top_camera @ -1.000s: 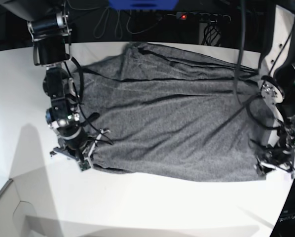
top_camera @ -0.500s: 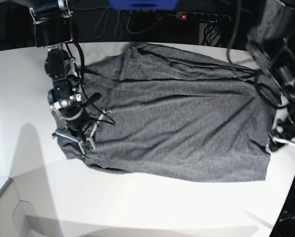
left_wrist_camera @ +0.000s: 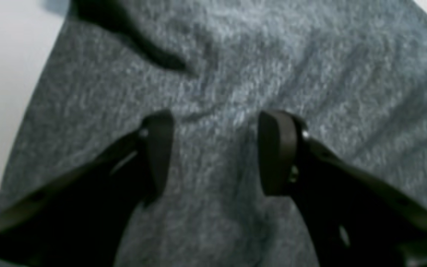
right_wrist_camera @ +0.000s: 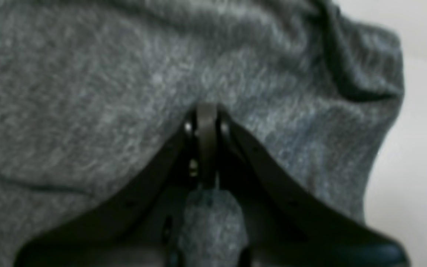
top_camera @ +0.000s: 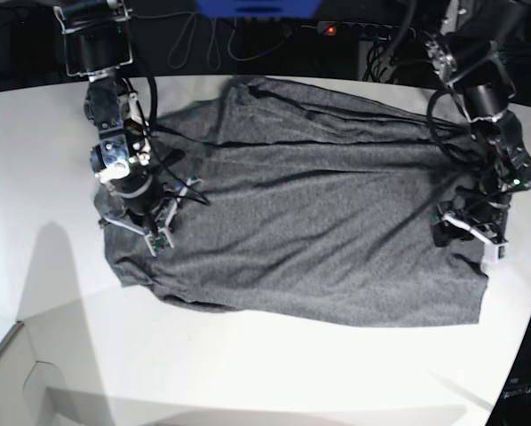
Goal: Layout the t-shirt on the table in an organized manner, then fold the t-shirt properly
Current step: 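Lift the hem with both grippers and pull it toward the collar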
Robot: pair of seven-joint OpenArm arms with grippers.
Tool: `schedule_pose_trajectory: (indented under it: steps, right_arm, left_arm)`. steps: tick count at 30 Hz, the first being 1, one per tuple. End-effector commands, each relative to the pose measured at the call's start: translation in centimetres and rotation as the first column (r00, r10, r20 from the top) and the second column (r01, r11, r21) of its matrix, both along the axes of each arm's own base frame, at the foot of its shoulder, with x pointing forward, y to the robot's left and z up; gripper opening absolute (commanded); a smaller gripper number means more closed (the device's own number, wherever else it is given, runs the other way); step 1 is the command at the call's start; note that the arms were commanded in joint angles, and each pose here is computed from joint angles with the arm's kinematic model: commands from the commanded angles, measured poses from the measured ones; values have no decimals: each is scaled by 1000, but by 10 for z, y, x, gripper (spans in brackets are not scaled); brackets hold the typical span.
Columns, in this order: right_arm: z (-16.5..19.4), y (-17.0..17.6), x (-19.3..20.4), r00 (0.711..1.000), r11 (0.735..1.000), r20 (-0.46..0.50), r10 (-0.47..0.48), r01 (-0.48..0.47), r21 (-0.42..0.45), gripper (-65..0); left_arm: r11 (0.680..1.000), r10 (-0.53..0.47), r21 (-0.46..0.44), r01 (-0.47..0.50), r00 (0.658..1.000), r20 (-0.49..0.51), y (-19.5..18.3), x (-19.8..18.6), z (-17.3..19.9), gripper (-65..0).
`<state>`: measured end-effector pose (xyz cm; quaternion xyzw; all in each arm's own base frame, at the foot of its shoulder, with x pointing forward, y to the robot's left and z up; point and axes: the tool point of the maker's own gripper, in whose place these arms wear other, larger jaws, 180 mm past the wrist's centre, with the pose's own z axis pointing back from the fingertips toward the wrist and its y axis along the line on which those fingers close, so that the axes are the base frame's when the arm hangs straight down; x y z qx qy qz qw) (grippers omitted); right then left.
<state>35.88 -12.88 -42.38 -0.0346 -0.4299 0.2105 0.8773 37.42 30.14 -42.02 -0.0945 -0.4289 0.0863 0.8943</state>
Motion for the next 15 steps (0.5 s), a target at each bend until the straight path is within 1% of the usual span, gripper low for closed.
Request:
schedule_pose_trajectory:
  steps: [1,4,6,10,15]
  right_arm:
    - [6,-4,3,1000,1000,16,-4,4,-8,-650]
    - [-4,-8,-9,1000,1000,-12,-2,2,-21,-650]
    - [-12,-11,-20,999,1000,-37,1,-2,-30,-650]
    - [-26,-11,-39,997,1000,-78,3,-5,-30,-650]
    - [-24,-7,-62,997,1000,-77,12,-14,-22,-650]
  left_arm:
    - [999,13,32,-13,1000,-4,14,2,8,-296]
    - [999,15,38,-14,999,-32,18,-10,-1,-296]
    - [997,15,70,-12,999,-32,26,-16,3,-297]
    - [993,2,118,1,999,-32,29,-33,5,-297]
    - [989,-6,149,13,999,-50,32,-51,2,-297]
